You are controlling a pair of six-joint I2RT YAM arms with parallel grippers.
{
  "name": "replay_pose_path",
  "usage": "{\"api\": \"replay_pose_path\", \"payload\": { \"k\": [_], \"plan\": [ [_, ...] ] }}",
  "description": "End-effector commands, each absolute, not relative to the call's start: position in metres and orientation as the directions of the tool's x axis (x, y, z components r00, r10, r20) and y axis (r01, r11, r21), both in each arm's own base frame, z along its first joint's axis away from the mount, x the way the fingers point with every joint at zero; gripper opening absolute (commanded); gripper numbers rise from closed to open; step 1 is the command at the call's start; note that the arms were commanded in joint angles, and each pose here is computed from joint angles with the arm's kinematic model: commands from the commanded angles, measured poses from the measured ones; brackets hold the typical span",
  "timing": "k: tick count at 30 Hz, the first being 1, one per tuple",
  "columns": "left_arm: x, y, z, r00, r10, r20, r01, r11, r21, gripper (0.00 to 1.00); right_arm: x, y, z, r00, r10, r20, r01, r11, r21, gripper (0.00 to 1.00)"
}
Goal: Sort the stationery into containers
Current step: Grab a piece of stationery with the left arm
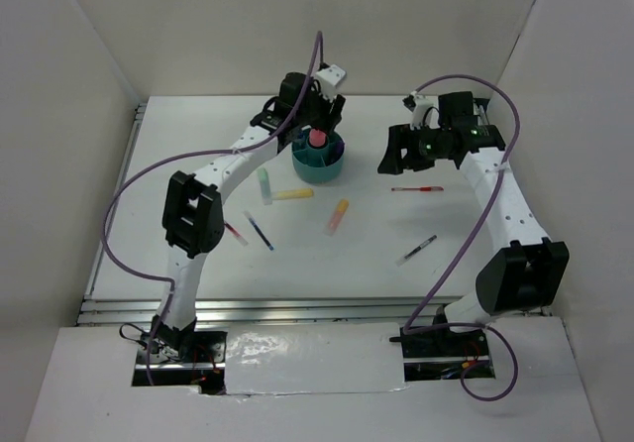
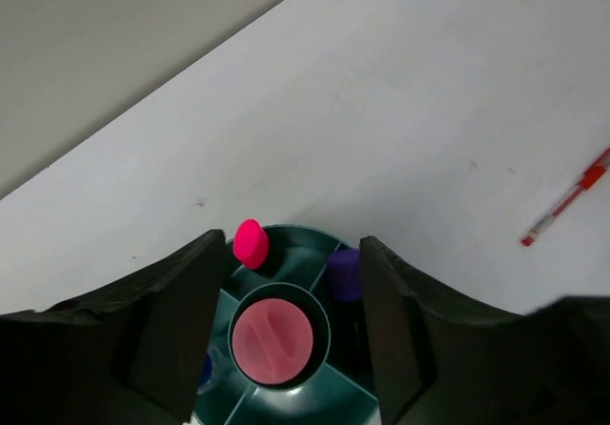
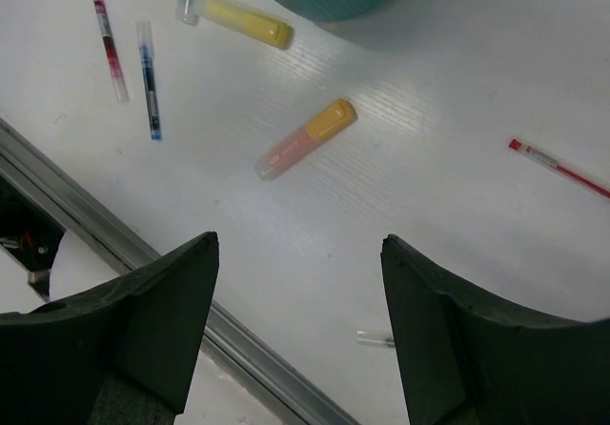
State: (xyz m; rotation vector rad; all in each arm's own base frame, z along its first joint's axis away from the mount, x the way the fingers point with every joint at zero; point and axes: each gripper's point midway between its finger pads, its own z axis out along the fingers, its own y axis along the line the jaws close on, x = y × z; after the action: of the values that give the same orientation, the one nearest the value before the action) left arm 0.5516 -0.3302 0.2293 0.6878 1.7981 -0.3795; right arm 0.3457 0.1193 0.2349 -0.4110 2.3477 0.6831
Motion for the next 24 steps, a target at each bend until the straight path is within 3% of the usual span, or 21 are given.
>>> {"api": "replay_pose_path", "payload": {
  "k": [1, 5, 10, 15, 20, 24],
  "plan": [
    [0.533, -0.320, 0.329, -0.128, 0.046, -0.991, 0.635, 0.771, -0.046, 0.71, 0.372, 0.143, 0.237, -0.704, -0.087, -0.705, -0.478, 0.792, 0.380, 0.75],
    [0.511, -0.301, 0.351, -0.173, -0.026, -0.985, 0.678, 0.722, -0.139, 0.81, 0.394, 0.168, 0.236, -0.679, -0.121, -0.724, -0.548, 0.741, 0.389, 0.73],
    [0.482, -0.252, 0.380, -0.177, -0.082, -0.981, 0.665, 0.725, -0.180, 0.81, 0.430, 0.188, 0.218, -0.719, -0.125, -0.683, -0.556, 0.694, 0.458, 0.72],
    [0.456, -0.212, 0.359, -0.246, -0.087, -0.965, 0.637, 0.736, -0.229, 0.80, 0.462, 0.195, 0.189, -0.762, -0.113, -0.638, -0.511, 0.711, 0.484, 0.77],
    [0.431, -0.187, 0.350, -0.244, -0.099, -0.965, 0.614, 0.754, -0.233, 0.80, 0.485, 0.204, 0.190, -0.707, -0.119, -0.697, -0.536, 0.733, 0.418, 0.76],
    [0.418, -0.176, 0.338, -0.274, -0.085, -0.958, 0.635, 0.732, -0.247, 0.76, 0.500, 0.204, 0.203, -0.642, -0.114, -0.759, -0.566, 0.738, 0.367, 0.67]
  ]
}}
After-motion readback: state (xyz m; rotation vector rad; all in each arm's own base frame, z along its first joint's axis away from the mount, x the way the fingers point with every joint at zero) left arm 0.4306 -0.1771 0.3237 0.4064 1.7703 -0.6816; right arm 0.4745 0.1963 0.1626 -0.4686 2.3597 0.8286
